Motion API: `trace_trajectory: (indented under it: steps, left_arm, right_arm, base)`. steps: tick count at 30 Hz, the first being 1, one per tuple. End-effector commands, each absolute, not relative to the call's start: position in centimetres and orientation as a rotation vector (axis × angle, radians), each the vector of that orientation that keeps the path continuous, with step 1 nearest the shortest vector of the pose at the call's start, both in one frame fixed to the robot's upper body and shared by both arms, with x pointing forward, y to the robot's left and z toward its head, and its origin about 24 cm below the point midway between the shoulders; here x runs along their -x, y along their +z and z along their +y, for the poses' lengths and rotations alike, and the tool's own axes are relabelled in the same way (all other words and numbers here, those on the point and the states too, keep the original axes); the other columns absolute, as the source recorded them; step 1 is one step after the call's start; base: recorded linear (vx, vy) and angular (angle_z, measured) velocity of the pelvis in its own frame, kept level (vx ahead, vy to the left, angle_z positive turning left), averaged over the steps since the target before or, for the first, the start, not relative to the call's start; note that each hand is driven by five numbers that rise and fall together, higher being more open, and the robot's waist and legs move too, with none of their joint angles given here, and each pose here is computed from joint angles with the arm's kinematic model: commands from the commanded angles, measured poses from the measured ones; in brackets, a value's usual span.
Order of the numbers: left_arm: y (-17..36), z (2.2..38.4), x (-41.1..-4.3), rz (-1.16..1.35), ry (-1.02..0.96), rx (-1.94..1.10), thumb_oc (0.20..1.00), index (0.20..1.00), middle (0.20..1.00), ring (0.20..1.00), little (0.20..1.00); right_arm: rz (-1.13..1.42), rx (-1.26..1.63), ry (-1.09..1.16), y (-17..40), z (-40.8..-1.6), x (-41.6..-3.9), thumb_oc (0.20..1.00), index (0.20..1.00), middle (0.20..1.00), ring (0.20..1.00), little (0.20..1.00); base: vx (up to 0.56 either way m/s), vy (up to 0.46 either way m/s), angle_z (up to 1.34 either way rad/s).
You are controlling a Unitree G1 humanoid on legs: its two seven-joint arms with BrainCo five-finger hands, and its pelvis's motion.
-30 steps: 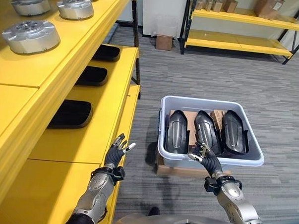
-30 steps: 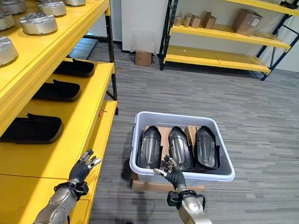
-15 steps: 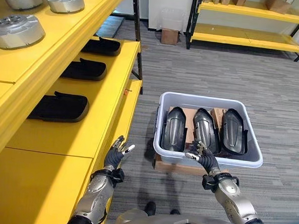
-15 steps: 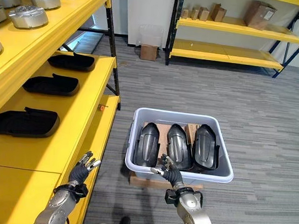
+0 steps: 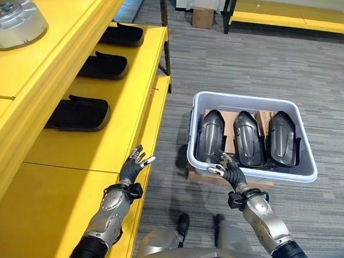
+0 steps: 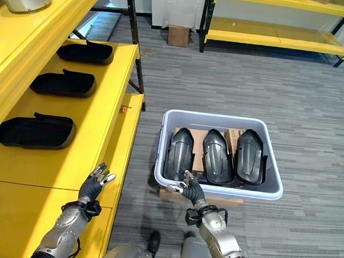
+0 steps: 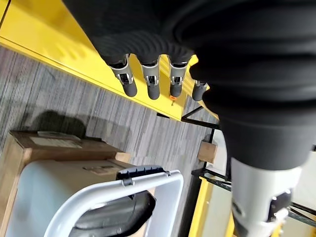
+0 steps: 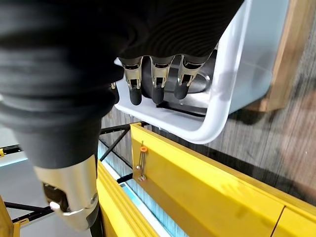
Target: Move parts from the plastic box to the shelf.
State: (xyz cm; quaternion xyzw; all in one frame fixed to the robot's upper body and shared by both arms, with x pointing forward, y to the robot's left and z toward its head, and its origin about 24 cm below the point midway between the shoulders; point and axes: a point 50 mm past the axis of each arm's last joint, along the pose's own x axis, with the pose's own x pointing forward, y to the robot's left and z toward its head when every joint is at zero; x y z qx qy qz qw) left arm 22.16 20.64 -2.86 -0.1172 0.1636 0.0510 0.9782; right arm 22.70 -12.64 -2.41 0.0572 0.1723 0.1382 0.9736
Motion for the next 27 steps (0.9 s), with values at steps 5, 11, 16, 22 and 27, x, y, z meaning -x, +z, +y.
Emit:
trace_trajectory:
  steps: [5, 11, 16, 22, 27]
  left_arm:
    - [-1.7, 20.3, -21.9, 0.247, 0.098, 0.277, 1.000, 1.000, 1.000, 1.000, 1.000]
    - [-2.2, 19.3, -21.7, 0.268, 0.071, 0.304, 1.000, 1.000, 1.000, 1.000, 1.000]
    - [-2.5, 19.3, -21.4, 0.275, 0.080, 0.313, 1.000, 1.000, 1.000, 1.000, 1.000]
    - [-2.6, 19.7, -21.1, 0.272, 0.106, 0.315, 1.000, 1.000, 1.000, 1.000, 1.000]
    - [-2.5, 20.0, -20.9, 0.260, 0.131, 0.327, 1.000, 1.000, 1.000, 1.000, 1.000]
  right_arm:
    - [0.260, -0.110, 0.272, -0.8, -14.0, -22.6, 1.000, 1.000, 1.000, 1.000, 1.000]
    - [0.260, -0.101, 0.226, -0.9, -15.1, -22.6, 1.000, 1.000, 1.000, 1.000, 1.000]
    - [0.258, -0.103, 0.193, -1.0, -15.6, -22.4, 1.000, 1.000, 1.000, 1.000, 1.000]
    - [0.197, -0.069, 0.151, 0.1, -16.5, -22.7, 1.000, 1.000, 1.000, 1.000, 1.000]
    - [0.141, -0.022, 0.103, 1.0, -17.5, -23.0, 1.000, 1.000, 1.000, 1.000, 1.000]
  base:
    - [0.11, -0.375, 0.46]
    - [0.02, -0.184, 0.20]
    - [0.01, -0.034, -0.02]
    - [0.02, 0.009, -0.04]
    - [0.01, 0.014, -0.04]
